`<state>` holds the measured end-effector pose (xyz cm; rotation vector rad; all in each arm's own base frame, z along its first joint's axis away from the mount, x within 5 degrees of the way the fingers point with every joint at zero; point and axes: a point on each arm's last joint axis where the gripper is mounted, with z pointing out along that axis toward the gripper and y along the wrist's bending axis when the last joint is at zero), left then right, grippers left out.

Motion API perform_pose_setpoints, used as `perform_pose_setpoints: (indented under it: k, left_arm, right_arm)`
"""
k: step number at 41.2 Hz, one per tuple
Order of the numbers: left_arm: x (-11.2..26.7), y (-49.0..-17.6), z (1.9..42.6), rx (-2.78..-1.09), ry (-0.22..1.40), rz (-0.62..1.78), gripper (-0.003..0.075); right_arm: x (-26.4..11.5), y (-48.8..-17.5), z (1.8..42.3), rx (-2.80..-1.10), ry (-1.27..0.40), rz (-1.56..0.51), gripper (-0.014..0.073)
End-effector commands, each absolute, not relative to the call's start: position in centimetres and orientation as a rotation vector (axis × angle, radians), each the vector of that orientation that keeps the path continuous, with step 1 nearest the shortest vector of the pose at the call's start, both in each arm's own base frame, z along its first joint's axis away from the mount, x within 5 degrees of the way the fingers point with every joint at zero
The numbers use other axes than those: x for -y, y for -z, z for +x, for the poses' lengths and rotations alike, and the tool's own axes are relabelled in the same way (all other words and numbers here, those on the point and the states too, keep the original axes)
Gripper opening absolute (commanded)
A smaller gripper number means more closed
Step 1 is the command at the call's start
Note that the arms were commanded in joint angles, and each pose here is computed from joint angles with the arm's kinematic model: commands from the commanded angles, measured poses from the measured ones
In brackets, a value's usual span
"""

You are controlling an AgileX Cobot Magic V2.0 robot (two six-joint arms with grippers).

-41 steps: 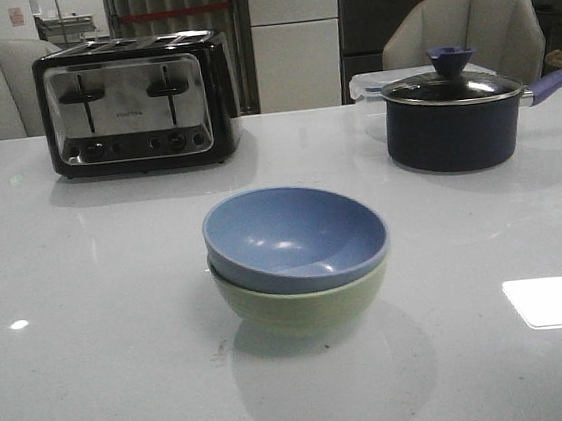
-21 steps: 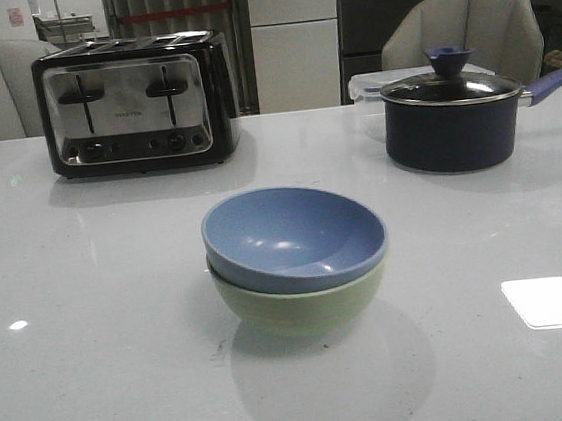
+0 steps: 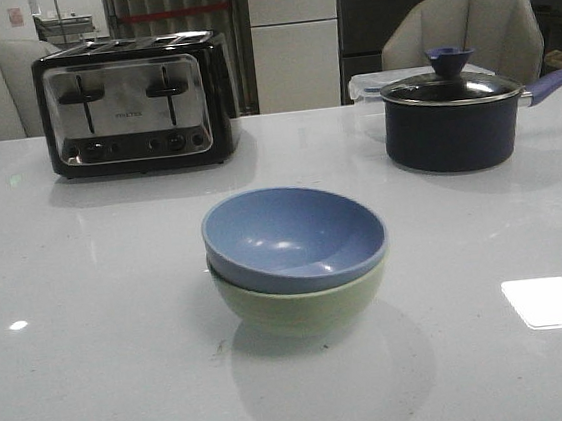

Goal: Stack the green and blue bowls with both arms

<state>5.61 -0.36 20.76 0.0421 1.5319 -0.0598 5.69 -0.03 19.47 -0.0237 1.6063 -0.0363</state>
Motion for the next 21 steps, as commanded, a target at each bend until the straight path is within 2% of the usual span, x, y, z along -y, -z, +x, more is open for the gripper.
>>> perform_pose_setpoints:
  k: [1, 21]
  left_arm:
    - [0.4, -21.48, 5.39, -1.434, 0.071, 0.042, 0.0093]
    - [0.4, -21.48, 5.39, -1.434, 0.071, 0.042, 0.0093]
  right_arm:
    - [0.11, -20.94, 5.45, -1.446, -0.002, 0.03, 0.0057]
    - [-0.03, -21.21, 5.42, -1.416, -0.055, 0.039, 0.0057]
